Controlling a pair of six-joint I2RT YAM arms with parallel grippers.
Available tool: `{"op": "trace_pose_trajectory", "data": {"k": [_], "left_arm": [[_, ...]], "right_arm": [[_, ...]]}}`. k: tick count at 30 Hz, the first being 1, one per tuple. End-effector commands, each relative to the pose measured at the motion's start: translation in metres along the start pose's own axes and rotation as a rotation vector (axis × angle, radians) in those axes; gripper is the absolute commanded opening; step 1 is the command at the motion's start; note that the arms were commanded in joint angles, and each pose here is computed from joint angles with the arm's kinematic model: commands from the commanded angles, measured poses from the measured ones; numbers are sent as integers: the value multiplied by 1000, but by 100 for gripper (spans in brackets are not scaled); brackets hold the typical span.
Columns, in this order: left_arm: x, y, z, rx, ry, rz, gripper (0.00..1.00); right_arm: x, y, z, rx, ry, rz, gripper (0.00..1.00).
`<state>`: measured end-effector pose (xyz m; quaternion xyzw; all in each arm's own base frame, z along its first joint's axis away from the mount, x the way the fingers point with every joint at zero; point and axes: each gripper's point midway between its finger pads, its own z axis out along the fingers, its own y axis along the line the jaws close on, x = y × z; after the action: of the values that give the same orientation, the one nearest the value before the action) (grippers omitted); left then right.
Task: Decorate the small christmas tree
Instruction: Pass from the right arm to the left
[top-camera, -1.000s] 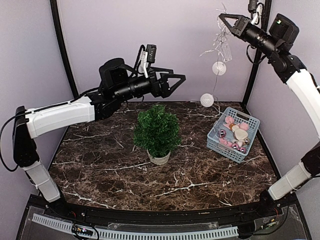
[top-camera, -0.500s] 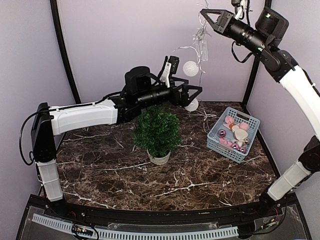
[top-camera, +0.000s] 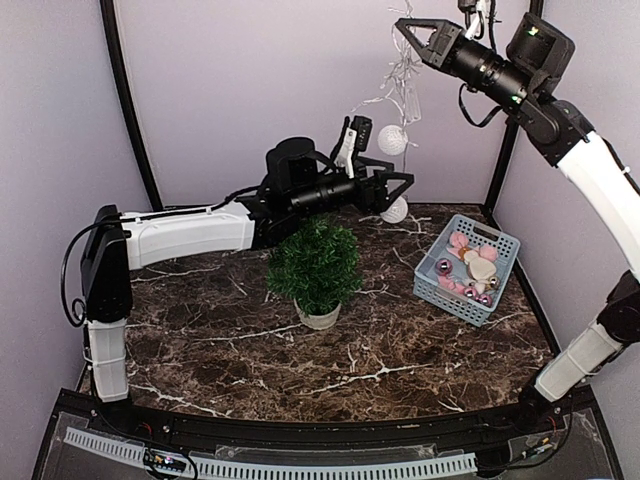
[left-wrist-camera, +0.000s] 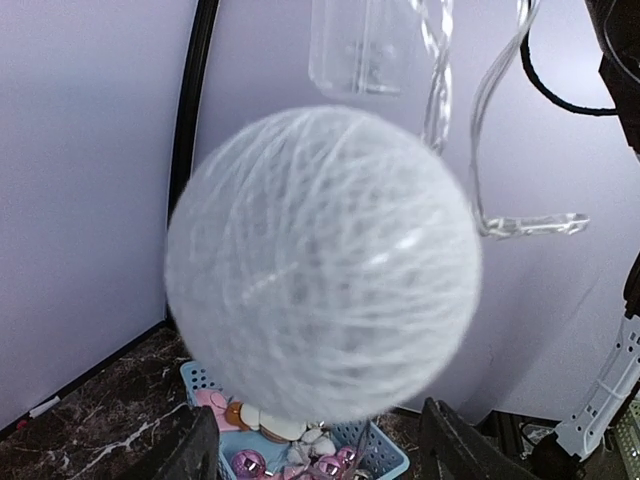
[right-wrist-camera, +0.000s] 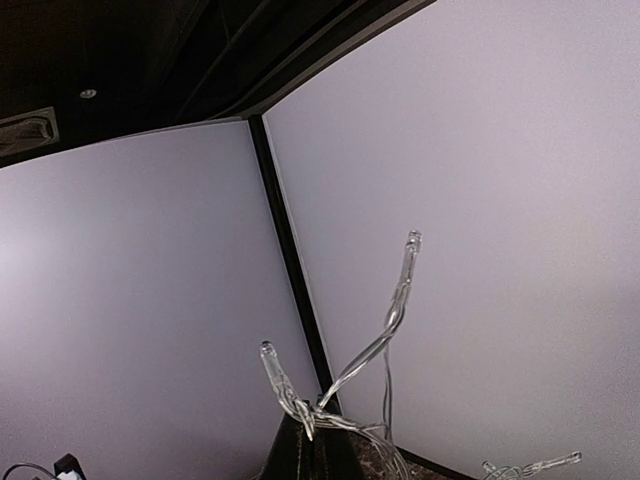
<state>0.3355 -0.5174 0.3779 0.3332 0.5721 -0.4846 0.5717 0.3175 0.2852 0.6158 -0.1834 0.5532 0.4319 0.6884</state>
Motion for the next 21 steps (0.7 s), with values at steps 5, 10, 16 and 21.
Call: {"op": "trace_pose_trajectory", "data": {"k": [5, 10, 16, 21], "left_arm": [[-1, -18, 10, 61, -13, -7, 53], [-13, -20, -1, 24, -28, 2, 31], [-46, -20, -34, -66, -102, 66, 4], [-75, -17, -63, -159, -154, 149, 0]], "right_arm": [[-6, 8, 1, -7, -35, -19, 0], [-2, -6, -5, 80, -31, -43, 0], [-6, -36, -27, 275, -51, -102, 0], [-13, -51, -45, 389, -58, -159, 0]]}}
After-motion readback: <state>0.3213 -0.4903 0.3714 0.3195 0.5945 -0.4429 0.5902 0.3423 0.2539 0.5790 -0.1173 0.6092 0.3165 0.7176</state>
